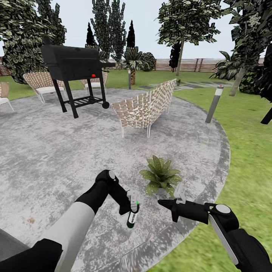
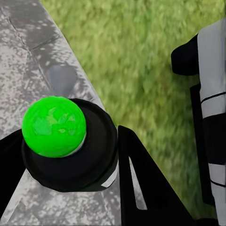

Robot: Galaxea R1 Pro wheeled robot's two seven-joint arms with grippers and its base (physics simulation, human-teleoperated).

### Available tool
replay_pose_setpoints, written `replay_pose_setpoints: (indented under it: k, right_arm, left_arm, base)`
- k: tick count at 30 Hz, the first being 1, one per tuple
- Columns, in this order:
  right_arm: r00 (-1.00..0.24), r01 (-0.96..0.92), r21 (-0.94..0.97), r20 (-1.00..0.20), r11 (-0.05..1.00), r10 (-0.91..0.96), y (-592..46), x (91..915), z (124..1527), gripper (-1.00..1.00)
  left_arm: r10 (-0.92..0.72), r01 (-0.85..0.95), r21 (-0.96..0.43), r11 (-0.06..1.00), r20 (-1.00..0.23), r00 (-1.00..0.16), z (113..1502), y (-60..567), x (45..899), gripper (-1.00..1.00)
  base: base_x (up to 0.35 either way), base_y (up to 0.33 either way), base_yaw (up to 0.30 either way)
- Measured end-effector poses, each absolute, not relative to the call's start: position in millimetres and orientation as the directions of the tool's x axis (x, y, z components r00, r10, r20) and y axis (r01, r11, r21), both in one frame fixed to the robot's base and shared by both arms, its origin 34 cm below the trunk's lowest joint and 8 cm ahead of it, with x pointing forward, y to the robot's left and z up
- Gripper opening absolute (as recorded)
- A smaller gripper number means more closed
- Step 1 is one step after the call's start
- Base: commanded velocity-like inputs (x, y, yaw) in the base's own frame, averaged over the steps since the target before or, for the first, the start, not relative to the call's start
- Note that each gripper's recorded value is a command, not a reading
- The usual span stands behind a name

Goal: Pick up the pesticide atomizer in the garden and spray insectifuge to fully cover both potted plants in the garden.

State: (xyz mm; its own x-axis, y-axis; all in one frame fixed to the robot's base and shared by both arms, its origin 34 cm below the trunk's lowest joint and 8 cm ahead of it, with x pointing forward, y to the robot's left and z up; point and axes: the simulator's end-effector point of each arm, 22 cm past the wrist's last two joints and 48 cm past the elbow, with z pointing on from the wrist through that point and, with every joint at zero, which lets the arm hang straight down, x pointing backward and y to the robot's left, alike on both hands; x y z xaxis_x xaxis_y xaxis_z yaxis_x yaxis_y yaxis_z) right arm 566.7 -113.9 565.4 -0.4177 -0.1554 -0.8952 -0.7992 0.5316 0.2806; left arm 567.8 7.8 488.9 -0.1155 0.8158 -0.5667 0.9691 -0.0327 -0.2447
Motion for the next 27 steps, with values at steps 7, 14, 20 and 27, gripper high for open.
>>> replay_pose_setpoints:
  k: [7, 14, 20, 27]
  right_arm:
    - [-0.418, -0.799, 0.281, -0.895, 0.532, -0.155, -114.2, 566.9, 565.5, -1.00]
    - [-0.418, -0.799, 0.281, -0.895, 0.532, -0.155, -114.4, 566.9, 565.4, -1.00]
    - [-0.418, -0.799, 0.281, -0.895, 0.532, -0.155, -114.2, 566.9, 565.5, -1.00]
    - [-0.418, -0.799, 0.281, -0.895, 0.532, -0.154, -114.2, 566.9, 565.8, -1.00]
  left_arm:
    - [0.807, 0.968, -0.247, -0.036, -0.578, -0.117, 491.4, 5.1, 567.5, -1.00]
    - [0.806, 0.967, -0.247, -0.066, -0.584, -0.094, 492.8, -3.2, 561.4, -1.00]
    - [0.806, 0.966, -0.237, -0.100, -0.588, -0.061, 494.2, -13.5, 555.2, -1.00]
    - [0.806, 0.968, -0.231, -0.099, -0.589, -0.058, 494.7, -14.5, 556.2, -1.00]
  base:
    - [0.000, 0.000, 0.000]
    - [0.000, 0.000, 0.000]
    - [0.000, 0.000, 0.000]
    - [0.000, 0.000, 0.000]
